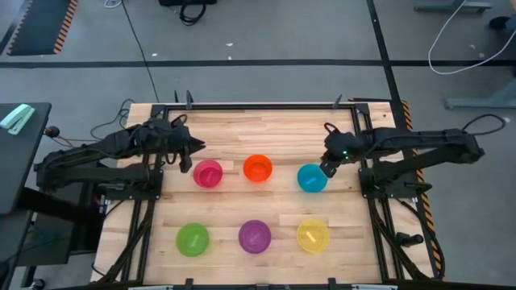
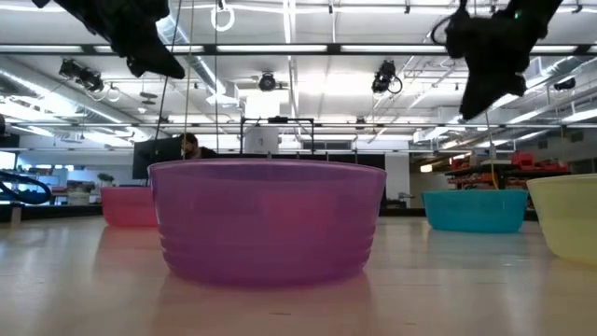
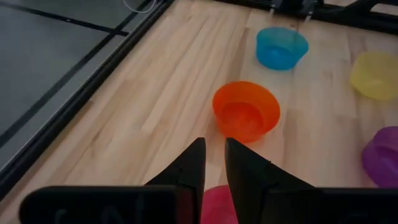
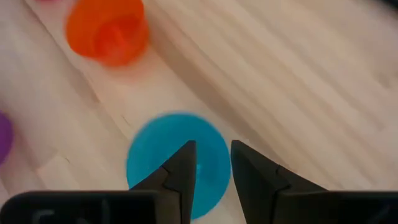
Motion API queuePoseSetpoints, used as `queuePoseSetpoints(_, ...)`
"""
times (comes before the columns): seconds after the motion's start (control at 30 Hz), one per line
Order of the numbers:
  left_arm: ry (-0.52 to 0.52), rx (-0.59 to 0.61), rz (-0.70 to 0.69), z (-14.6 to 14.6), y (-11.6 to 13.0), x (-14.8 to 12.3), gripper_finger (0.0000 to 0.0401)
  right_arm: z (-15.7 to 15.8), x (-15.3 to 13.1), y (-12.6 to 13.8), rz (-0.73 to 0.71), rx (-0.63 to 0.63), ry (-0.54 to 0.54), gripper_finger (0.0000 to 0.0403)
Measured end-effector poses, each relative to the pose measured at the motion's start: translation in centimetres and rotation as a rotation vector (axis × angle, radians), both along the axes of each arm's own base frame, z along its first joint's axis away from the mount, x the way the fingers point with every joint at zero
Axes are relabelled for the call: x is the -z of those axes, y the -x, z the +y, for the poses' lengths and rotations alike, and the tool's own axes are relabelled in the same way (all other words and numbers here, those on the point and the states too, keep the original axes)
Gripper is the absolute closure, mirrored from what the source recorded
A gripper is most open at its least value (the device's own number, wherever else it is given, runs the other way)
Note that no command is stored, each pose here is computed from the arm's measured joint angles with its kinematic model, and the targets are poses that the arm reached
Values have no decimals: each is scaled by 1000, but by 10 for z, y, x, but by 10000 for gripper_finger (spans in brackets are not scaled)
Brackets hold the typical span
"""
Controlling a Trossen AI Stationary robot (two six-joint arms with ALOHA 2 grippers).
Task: Nest bowls inside each other
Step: Stack the blue bowl on top of the orange bowl
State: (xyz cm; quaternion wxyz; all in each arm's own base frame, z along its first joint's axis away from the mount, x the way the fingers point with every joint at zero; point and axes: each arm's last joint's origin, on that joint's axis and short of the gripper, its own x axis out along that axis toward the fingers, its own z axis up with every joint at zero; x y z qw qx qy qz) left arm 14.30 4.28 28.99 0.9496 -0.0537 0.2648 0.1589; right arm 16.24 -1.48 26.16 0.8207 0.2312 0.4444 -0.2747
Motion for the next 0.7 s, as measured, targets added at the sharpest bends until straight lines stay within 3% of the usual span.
queuePoseSetpoints(0.37, 24, 2, 62, 3, -10, 10, 343, -9, 58, -12, 176, 21, -116, 295)
queuePoseSetpoints(0.7, 24, 3, 77, 4, -13, 12, 338, -9, 80, -18, 213, 5, -142, 295)
